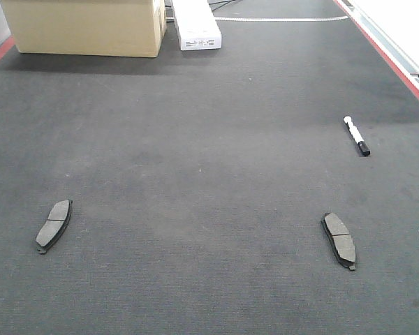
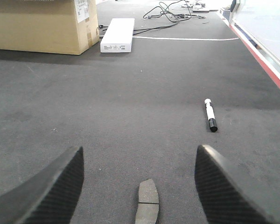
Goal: Move and align brake pads A on conveyor
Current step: 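Raise the open right gripper away from the placed pad, then back the base away from the conveyor belt, then turn the base away from the conveyor toward the aisle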
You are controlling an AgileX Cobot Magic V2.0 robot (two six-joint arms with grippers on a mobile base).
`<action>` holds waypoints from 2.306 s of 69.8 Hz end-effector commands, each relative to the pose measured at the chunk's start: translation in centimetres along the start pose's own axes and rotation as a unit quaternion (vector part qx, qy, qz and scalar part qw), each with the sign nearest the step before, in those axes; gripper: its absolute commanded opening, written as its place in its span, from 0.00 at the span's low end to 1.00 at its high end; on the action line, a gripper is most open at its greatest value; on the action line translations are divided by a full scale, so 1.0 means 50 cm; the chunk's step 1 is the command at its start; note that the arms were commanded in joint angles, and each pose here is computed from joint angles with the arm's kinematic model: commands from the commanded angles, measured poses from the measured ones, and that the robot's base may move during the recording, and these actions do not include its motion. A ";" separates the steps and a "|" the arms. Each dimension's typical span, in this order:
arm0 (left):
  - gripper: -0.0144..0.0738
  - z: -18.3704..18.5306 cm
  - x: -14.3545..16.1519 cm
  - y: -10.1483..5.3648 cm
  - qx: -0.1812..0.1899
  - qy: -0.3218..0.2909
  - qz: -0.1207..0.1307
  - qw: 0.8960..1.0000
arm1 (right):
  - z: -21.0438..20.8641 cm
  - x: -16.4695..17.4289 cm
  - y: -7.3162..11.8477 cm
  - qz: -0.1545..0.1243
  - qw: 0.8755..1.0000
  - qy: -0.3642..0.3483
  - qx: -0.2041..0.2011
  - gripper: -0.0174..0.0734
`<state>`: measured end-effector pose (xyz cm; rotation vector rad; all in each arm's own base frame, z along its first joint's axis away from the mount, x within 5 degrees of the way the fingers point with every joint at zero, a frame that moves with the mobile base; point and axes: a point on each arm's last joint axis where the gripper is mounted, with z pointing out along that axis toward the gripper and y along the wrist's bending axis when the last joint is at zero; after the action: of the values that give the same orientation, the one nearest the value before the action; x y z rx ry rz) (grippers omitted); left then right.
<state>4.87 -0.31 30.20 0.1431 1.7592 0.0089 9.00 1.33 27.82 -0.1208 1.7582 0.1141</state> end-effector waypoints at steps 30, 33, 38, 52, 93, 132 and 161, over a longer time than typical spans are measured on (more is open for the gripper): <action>0.70 -0.005 -0.027 0.001 0.000 -0.044 -0.004 0.999 | -0.003 -0.032 0.000 -0.003 0.999 -0.050 -0.001 0.74; 0.70 -0.005 -0.027 0.001 0.000 -0.044 -0.004 0.999 | -0.003 -0.032 0.000 -0.003 0.999 -0.050 -0.001 0.74; 0.70 -0.005 -0.027 0.001 0.000 -0.044 -0.004 0.999 | -0.003 -0.032 0.000 -0.003 0.999 -0.050 -0.001 0.74; 0.70 -0.005 -0.027 0.001 0.000 -0.044 -0.004 0.999 | -0.003 -0.032 0.000 -0.003 0.999 -0.050 -0.001 0.74; 0.70 -0.005 -0.027 0.001 0.000 -0.044 -0.004 0.999 | -0.003 -0.032 0.000 -0.003 0.999 -0.050 -0.001 0.74; 0.70 -0.005 -0.027 0.001 0.000 -0.044 -0.004 0.999 | -0.003 -0.032 0.000 -0.003 0.999 -0.050 -0.001 0.74; 0.70 -0.005 -0.027 0.001 0.000 -0.044 -0.004 0.999 | -0.003 -0.032 0.000 -0.003 0.999 -0.050 -0.001 0.74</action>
<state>4.78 -0.30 30.23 0.1426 1.7540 0.0089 9.00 1.34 27.82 -0.1192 1.7581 0.1162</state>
